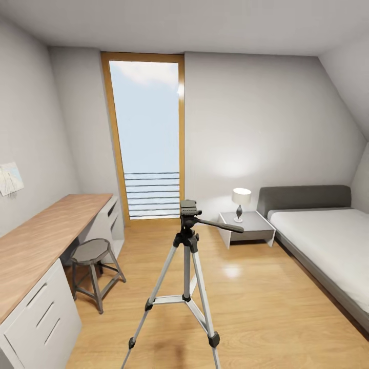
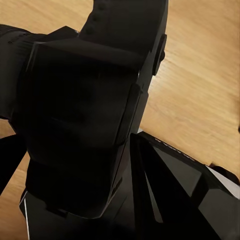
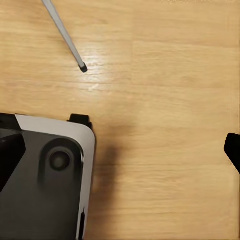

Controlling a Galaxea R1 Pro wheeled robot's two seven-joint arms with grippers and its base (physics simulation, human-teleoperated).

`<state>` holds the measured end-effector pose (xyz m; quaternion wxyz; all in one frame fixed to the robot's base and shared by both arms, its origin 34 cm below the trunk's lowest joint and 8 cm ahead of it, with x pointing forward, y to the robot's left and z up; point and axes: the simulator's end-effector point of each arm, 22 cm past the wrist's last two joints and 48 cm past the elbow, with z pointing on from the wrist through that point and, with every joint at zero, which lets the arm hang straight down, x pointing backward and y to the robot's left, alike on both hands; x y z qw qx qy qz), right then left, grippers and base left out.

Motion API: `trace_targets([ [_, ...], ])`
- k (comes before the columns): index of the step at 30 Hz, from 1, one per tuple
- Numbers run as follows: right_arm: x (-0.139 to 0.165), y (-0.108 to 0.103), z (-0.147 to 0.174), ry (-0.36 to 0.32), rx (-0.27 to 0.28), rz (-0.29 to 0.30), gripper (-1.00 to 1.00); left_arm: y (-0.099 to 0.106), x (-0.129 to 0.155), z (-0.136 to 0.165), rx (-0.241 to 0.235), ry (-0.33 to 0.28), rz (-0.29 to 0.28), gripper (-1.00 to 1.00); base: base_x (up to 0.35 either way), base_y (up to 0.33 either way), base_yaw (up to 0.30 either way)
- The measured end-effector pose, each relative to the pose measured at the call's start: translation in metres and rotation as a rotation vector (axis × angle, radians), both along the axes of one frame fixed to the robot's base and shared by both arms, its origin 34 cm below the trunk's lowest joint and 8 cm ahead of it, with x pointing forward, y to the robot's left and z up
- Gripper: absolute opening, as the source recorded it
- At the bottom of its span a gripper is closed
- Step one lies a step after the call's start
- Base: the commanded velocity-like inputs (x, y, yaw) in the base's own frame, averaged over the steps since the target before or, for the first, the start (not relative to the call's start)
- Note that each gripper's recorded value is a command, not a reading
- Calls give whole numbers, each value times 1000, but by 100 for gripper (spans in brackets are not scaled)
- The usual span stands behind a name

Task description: Attach the digital camera to the camera tripod in the bedroom.

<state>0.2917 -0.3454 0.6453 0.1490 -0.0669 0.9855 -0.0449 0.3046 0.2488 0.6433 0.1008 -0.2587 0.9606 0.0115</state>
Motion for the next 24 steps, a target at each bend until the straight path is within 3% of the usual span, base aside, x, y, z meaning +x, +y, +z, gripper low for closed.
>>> trace_targets([
  [6,7,1,2,-14,-8,29,100,0,0,0,0,0,2,-100,0,0,0],
  [12,34,-4,11,-70,-29,37,100,0,1,0,-1,-1,3,-100,13,-10,0],
  [15,52,-7,18,-109,-40,43,100,0,1,0,1,-2,-5,-100,143,-105,0],
  [24,62,-7,21,-128,-36,46,100,1,1,0,4,-2,-11,-100,178,-132,0],
])
